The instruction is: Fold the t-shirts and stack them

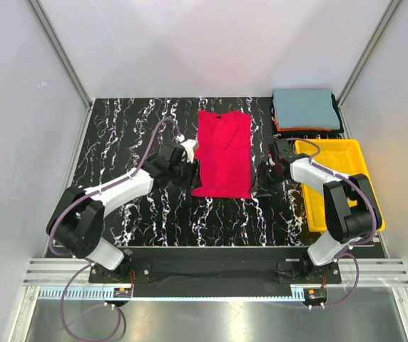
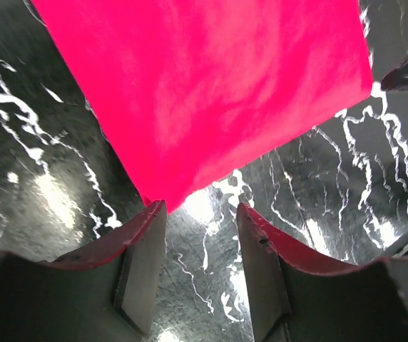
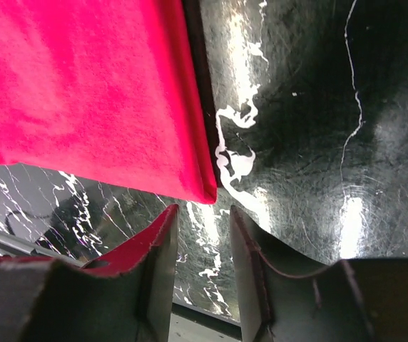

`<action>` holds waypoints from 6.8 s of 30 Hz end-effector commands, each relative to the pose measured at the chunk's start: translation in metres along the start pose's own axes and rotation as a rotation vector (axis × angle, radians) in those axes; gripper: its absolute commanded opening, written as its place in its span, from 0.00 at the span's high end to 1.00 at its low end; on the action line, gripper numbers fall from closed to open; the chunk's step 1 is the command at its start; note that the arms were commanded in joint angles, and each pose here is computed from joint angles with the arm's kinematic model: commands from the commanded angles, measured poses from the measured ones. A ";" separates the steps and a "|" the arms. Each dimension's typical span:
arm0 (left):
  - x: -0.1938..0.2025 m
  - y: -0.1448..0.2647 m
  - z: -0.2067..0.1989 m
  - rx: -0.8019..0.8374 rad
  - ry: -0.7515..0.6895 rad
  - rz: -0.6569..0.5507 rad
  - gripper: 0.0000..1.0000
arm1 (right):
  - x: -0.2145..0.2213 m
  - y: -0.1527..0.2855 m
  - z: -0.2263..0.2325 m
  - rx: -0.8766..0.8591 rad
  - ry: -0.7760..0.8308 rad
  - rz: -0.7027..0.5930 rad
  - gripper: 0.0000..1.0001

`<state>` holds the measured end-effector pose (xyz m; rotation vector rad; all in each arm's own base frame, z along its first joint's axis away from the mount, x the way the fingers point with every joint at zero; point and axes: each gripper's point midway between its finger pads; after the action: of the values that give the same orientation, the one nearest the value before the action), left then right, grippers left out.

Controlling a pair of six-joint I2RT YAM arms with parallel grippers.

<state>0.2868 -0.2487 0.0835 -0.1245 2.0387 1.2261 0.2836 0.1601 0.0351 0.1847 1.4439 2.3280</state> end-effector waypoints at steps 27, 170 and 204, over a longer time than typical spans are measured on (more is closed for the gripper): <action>0.037 -0.028 0.021 -0.002 0.084 0.044 1.00 | 0.003 -0.019 -0.017 -0.060 -0.056 -0.131 1.00; 0.039 0.036 0.010 -0.122 0.333 -0.062 0.57 | 0.051 0.009 -0.036 -0.036 -0.459 -0.100 0.55; 0.101 -0.029 -0.009 -0.036 0.377 0.100 0.57 | 0.052 -0.013 -0.051 0.007 -0.487 -0.165 0.84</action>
<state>0.2314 -0.2560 0.0237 -0.3383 2.3908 1.2658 0.2312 0.1578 0.0129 0.5790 1.0810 2.0427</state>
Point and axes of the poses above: each gripper's point midway between its finger pads, its own y axis back along the fingers, its own z axis along the line the jaws close on, x = y × z, and after that the axes turned 8 degrees about -y, right-handed
